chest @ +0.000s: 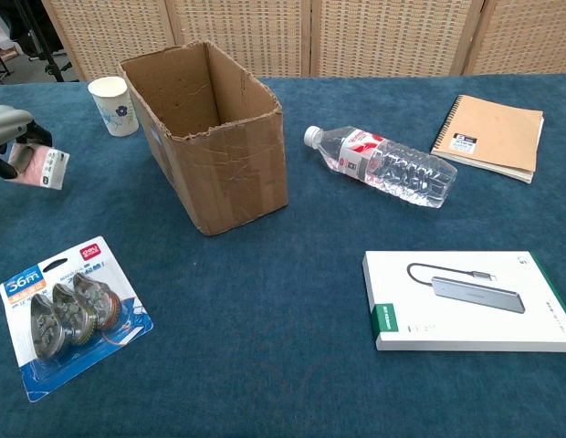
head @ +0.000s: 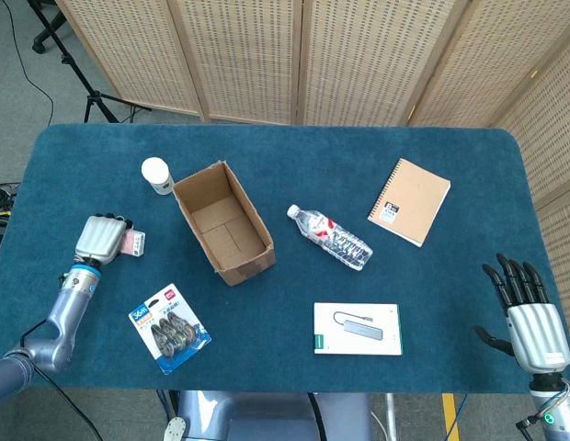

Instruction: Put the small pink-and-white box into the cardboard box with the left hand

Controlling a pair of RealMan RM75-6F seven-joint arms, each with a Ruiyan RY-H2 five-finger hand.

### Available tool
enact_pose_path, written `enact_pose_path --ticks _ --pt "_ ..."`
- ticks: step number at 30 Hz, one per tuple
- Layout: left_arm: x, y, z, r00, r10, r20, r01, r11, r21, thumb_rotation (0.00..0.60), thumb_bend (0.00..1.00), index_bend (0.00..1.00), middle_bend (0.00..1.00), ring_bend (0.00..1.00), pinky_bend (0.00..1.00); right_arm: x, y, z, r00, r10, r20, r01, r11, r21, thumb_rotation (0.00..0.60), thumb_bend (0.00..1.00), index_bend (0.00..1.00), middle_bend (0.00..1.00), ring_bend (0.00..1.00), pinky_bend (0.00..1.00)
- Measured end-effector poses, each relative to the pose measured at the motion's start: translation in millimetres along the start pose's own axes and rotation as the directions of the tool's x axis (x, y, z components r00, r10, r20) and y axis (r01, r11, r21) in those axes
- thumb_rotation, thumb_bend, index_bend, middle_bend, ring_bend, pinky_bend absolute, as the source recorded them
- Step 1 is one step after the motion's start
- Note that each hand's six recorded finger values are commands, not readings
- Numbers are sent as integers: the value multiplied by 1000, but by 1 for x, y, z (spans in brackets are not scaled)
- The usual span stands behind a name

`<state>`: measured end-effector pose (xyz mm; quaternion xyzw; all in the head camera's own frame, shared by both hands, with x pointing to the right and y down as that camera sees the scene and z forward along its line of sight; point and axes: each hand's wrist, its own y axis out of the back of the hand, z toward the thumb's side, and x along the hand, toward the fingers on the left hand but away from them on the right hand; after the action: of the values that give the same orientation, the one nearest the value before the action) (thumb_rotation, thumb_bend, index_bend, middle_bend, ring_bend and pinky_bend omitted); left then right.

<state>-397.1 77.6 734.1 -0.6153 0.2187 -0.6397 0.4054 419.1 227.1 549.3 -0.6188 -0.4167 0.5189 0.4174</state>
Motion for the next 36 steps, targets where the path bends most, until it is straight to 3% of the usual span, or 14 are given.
enact_pose_path --ticks 6,15,20,24,27,36 --pt "-7 18 -7 999 42 0 -42 999 -23 600 646 734 503 358 416 0 0 -2 1000 1 5 -1 1000 -2 600 131 79 0 0 0" --pt "-39 75 -16 987 157 16 -155 983 -100 600 644 734 503 358 416 1 -1 1 1000 5 -1 -5 1000 6 600 131 79 0 0 0" --pt "-58 120 -14 962 271 14 -266 952 -151 600 644 736 503 360 417 6 -10 -2 1000 22 9 -22 1000 3 600 131 79 0 0 0" --pt "-65 150 -6 933 360 1 -352 914 -203 600 644 739 503 363 419 4 -7 -24 1000 10 -3 -9 993 120 600 131 79 0 0 0" --pt "-67 167 9 908 419 0 -406 880 -248 600 641 738 503 363 419 2 -4 -30 1000 13 -3 -13 989 149 600 131 79 0 0 0" --pt "-49 186 69 877 479 31 -454 849 -270 600 636 739 503 363 419 -3 0 -4 1000 16 -10 -16 1000 -20 600 131 79 0 0 0"
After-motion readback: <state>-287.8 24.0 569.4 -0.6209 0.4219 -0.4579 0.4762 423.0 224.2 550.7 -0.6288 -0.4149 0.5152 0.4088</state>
